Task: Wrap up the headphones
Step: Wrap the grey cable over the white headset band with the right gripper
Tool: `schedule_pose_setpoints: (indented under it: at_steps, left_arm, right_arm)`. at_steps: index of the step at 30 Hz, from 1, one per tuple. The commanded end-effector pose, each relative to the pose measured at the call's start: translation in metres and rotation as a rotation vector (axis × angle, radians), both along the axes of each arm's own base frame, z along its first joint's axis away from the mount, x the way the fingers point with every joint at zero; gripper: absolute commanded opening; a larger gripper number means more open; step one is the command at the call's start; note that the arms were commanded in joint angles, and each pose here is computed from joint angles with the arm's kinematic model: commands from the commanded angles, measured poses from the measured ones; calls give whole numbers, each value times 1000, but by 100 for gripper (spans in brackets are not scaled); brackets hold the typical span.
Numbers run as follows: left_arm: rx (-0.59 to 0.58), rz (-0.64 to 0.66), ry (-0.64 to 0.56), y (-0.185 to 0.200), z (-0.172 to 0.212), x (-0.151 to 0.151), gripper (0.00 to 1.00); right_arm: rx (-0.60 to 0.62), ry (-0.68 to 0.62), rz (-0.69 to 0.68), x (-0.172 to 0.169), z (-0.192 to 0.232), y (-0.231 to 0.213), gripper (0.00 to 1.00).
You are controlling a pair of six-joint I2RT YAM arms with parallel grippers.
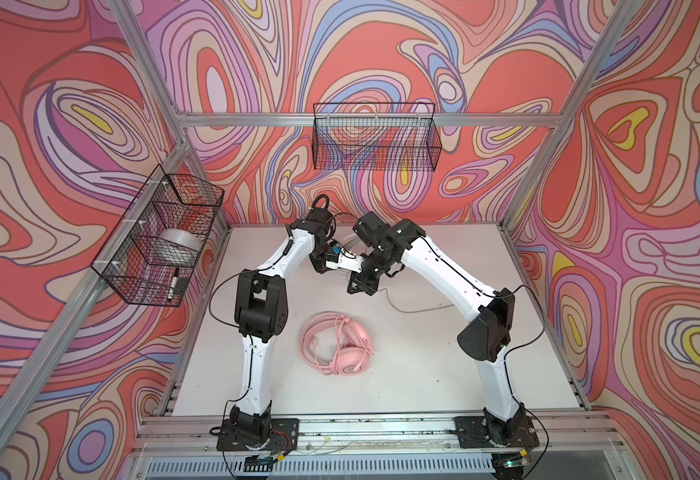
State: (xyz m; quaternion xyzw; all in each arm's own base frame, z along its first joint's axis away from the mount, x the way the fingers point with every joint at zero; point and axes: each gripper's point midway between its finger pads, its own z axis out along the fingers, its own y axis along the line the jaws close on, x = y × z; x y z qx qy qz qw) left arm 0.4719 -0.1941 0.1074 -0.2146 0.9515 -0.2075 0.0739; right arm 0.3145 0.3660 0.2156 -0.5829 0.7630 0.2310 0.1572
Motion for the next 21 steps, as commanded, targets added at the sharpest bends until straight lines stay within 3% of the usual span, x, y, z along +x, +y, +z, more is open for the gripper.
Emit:
schedule_pose_setpoints:
  at_steps: [1, 11, 21]
  left_arm:
    - [-27, -13, -44, -4, 19, 2, 0]
    - [202, -108, 1, 26, 1, -20, 0]
    - [346, -232, 5, 42, 7, -28, 0]
  right_arm:
    - [30, -8, -6, 2, 4, 7, 0]
    - [33, -74, -38, 21, 24, -4, 0]
    - [-30, -114, -106, 41, 24, -30, 0]
